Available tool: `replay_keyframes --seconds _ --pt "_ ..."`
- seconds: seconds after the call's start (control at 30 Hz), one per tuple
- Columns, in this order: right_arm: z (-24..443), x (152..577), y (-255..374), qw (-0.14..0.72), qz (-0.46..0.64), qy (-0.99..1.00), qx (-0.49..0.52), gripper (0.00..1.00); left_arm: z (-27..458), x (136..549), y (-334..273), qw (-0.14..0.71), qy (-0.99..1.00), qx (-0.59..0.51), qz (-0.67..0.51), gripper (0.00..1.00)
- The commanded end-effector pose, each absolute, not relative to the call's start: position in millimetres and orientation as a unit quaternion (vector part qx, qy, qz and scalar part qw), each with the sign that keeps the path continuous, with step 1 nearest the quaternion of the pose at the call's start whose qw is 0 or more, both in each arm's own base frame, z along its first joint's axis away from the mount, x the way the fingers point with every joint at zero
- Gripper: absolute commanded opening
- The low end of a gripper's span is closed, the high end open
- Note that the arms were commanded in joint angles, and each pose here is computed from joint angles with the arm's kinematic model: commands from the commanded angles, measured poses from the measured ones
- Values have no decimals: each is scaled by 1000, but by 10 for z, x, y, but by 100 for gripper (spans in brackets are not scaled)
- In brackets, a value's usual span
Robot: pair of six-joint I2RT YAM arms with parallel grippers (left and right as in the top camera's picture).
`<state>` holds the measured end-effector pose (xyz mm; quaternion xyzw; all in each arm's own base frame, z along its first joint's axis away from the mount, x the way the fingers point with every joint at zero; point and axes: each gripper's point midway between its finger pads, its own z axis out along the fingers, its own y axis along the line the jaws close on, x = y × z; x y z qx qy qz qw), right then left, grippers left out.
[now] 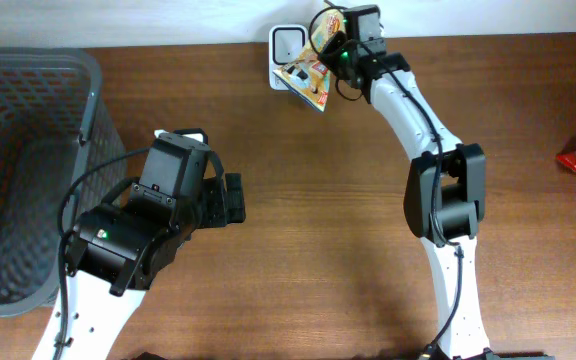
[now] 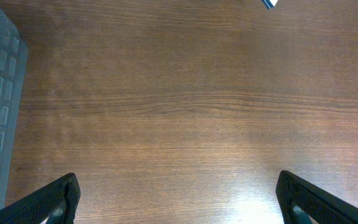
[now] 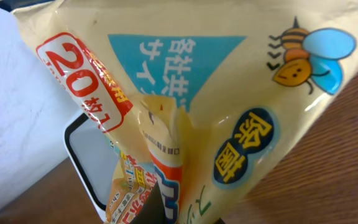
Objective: Scan the item barcode
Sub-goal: 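Hold the snack bag over the white scanner with right gripper, then carry the snack bag to the right edge beside the red bag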
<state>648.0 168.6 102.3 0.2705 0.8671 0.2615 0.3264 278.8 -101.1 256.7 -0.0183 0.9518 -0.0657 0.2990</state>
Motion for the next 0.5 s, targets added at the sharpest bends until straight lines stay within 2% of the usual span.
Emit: replay_keyframes --seconds 0.0,0.1,0.13,0.2,0.27,0.37,0.47 --pt "1703 6478 1886 357 314 849 232 4 2582 2787 -998 301 951 -26 -66 99" --pt "1916 6383 2266 357 350 845 187 4 2582 2787 -998 301 951 -26 -66 99" --pt "1951 6335 2468 372 345 849 148 4 2582 2787 -998 301 951 -26 -66 99" --pt "1926 6277 2642 379 331 852 142 4 2582 2787 -998 301 951 -26 -66 99" --pt "1818 6268 2718 387 308 856 149 4 2582 2787 -998 301 951 -26 -66 99" --pt "1475 6212 2821 388 256 883 69 4 2582 2787 -998 301 951 -26 -66 99" --pt "1821 6193 2746 406 262 874 54 4 2582 2787 -998 301 951 -26 -66 99"
